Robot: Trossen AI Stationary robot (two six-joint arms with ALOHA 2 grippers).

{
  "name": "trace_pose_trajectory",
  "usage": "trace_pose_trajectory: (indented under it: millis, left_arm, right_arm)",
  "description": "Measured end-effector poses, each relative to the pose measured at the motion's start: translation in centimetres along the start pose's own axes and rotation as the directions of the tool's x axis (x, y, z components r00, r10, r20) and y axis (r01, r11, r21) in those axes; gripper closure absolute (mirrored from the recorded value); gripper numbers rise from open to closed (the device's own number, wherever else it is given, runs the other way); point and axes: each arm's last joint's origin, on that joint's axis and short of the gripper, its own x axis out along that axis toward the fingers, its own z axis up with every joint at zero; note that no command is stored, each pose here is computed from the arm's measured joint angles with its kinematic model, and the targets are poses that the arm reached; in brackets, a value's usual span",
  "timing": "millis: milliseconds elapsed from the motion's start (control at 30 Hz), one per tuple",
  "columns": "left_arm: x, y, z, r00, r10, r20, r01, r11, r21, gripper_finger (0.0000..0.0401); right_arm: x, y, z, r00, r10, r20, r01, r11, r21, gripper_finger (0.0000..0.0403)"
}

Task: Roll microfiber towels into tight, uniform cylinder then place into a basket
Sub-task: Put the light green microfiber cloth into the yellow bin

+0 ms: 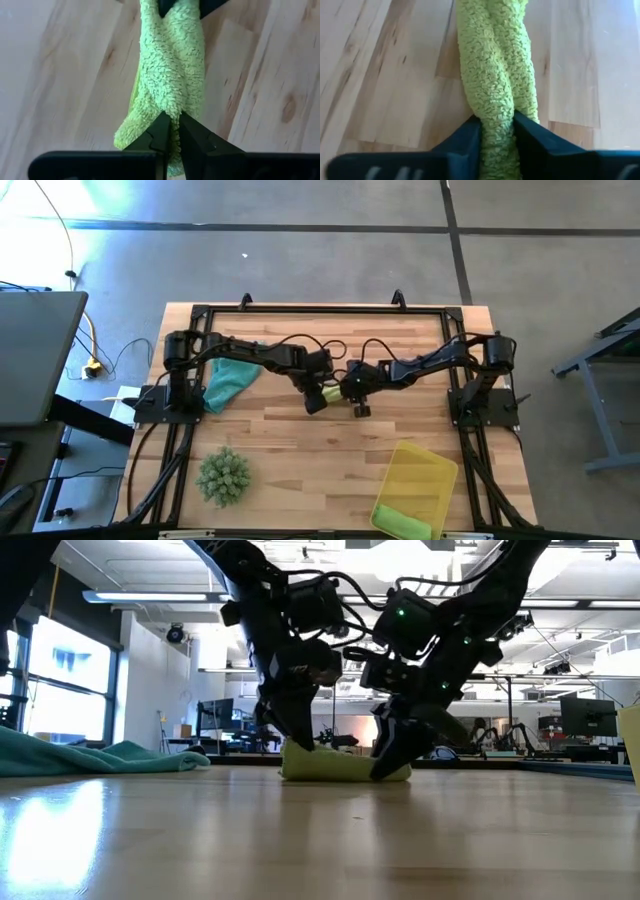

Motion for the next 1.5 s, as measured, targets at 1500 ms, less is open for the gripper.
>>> trace_pose_trajectory:
  millis: [1500]
  left_arm:
    - [-3.1, -0.6, -2.1, 0.849, 0.528, -0.006, -0.527, 0.847, -0.068, 0.0286]
  right_arm:
    - [-11.8, 1.5, 0.9, 0.999, -0.025, 0.020, 0.019, 0.968, 0.250, 0.0396]
